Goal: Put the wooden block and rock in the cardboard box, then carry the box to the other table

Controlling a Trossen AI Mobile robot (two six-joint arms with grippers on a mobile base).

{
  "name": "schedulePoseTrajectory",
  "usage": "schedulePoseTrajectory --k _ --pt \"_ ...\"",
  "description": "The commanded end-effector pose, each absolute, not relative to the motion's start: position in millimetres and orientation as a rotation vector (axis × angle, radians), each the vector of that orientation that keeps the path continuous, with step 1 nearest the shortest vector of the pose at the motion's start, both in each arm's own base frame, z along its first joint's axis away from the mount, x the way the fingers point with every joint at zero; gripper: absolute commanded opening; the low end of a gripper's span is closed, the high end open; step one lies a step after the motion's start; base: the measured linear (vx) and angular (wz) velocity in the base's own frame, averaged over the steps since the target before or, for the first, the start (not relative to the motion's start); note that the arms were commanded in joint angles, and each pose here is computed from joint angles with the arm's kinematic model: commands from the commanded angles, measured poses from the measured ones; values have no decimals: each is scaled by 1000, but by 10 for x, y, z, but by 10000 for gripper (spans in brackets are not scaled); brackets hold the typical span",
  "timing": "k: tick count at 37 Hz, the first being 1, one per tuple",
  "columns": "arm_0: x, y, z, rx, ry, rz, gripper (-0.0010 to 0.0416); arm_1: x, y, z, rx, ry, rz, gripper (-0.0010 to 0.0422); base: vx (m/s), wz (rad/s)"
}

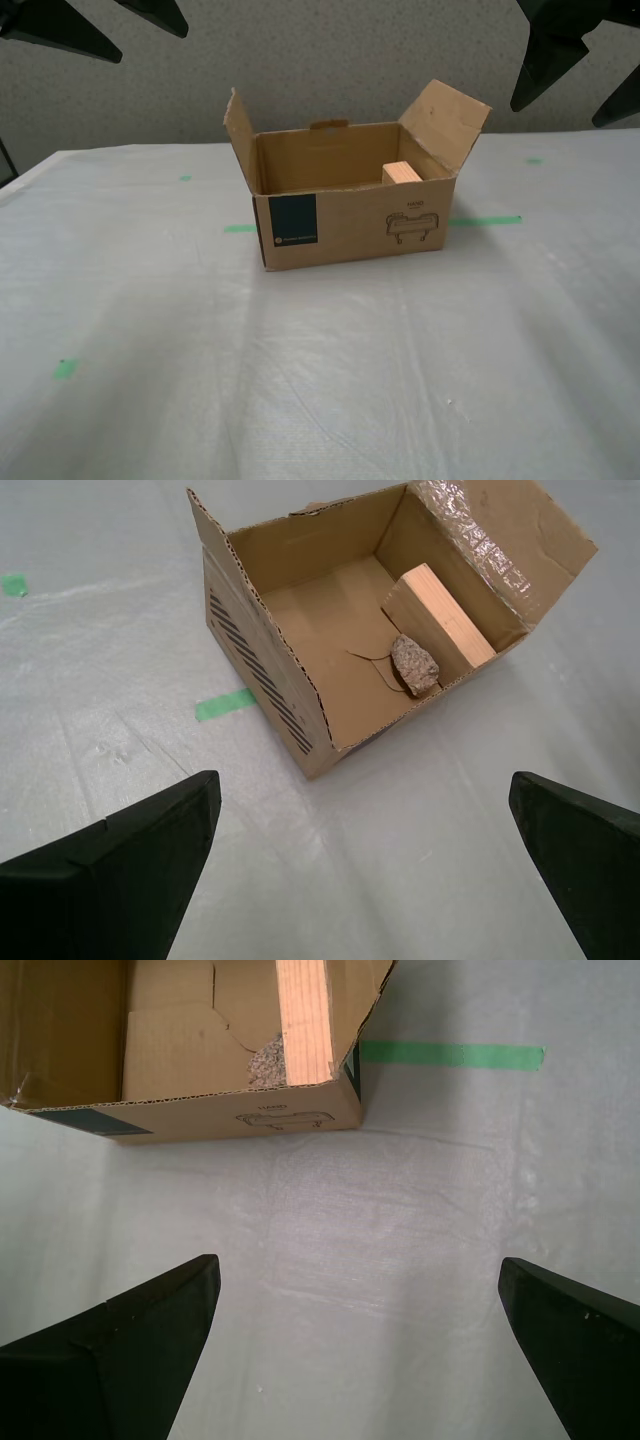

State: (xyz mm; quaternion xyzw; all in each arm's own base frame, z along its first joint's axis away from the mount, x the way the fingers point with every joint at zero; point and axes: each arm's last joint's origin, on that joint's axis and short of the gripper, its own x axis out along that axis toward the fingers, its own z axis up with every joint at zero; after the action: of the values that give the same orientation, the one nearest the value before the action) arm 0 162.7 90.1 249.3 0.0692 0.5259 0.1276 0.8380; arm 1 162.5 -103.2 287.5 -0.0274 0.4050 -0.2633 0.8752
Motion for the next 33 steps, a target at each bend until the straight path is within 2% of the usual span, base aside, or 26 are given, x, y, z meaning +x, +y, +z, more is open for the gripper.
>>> schedulePoseTrajectory --k 1,33 --pt "1628 902 2493 149 1112 266 390 1625 -1032 2876 -60 846 -551 396 0 0" --pt "1628 902 2493 149 1112 266 389 1625 -1032 2876 -60 846 -551 396 0 0"
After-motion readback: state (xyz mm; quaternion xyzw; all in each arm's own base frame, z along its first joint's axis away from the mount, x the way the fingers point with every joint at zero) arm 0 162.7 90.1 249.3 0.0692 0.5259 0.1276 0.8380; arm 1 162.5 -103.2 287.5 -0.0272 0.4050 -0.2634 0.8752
